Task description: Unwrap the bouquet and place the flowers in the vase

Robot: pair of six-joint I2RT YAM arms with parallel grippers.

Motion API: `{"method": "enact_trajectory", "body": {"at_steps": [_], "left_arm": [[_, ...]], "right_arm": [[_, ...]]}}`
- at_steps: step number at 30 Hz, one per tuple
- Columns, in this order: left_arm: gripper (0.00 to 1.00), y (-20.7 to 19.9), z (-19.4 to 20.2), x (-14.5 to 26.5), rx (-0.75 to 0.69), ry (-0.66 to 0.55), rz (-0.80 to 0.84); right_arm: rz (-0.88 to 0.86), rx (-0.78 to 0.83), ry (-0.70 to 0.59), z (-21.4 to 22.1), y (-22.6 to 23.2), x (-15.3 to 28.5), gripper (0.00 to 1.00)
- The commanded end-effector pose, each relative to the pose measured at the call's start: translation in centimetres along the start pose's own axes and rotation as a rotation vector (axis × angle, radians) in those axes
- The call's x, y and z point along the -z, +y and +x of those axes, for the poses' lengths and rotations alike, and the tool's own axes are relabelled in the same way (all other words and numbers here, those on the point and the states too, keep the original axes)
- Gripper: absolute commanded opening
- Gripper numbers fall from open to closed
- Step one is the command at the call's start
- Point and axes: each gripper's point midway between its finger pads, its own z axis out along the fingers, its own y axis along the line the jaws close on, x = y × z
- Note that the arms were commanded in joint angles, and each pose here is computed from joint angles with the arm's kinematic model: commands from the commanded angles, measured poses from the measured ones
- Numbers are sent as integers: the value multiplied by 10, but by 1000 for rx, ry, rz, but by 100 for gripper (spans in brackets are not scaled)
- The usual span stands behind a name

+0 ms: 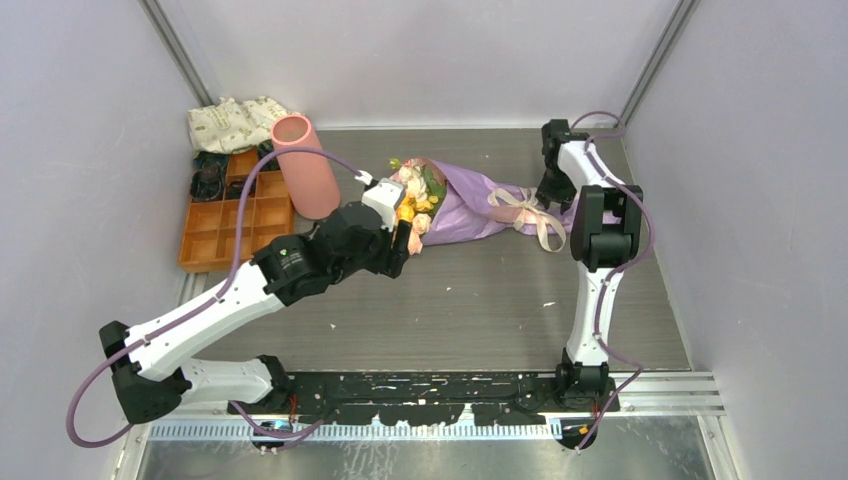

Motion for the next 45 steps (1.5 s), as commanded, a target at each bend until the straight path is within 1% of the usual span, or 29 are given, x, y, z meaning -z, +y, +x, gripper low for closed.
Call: {"method": "enact_trajectory", "body": {"at_steps": [1, 6, 8, 12, 17, 24, 27, 29, 32, 35, 38, 42, 44, 45], "left_arm": [[61, -14, -34, 9, 45, -116, 26], [61, -14, -28, 8, 47, -112, 20], [61, -12, -27, 9, 49, -115, 17], [62, -11, -26, 11, 50, -118, 13], [62, -10, -19, 13, 59, -109, 26], [62, -5, -3, 17, 76, -103, 36], [62, 1, 1, 23, 86, -114, 25], [63, 5, 3, 25, 92, -124, 21], [64, 2, 8, 20, 96, -138, 41], [64, -7, 17, 4, 93, -123, 65], [64, -14, 24, -15, 85, -94, 67], [63, -21, 27, -41, 73, -82, 51], [63, -19, 29, -52, 74, -81, 22], [63, -18, 30, -57, 74, -78, 5]], "right_arm": [[-68, -19, -27, 1, 14, 12, 48], [-82, 21, 48, 43, 11, 9, 46], [-118, 39, 47, 63, 14, 25, 45], [-182, 119, 55, 115, 34, 62, 46], [-289, 196, 60, 170, 63, 112, 48], [-467, 300, 143, 258, 112, 158, 49], [-513, 338, 141, 283, 126, 176, 49], [-510, 362, 104, 285, 126, 190, 48], [-487, 340, 1, 262, 114, 208, 49], [-480, 310, -100, 239, 93, 228, 51], [-507, 287, -157, 230, 76, 242, 52], [-610, 296, -169, 239, 70, 247, 52], [-644, 330, -130, 253, 70, 242, 49], [-658, 346, -114, 258, 71, 240, 46]]}}
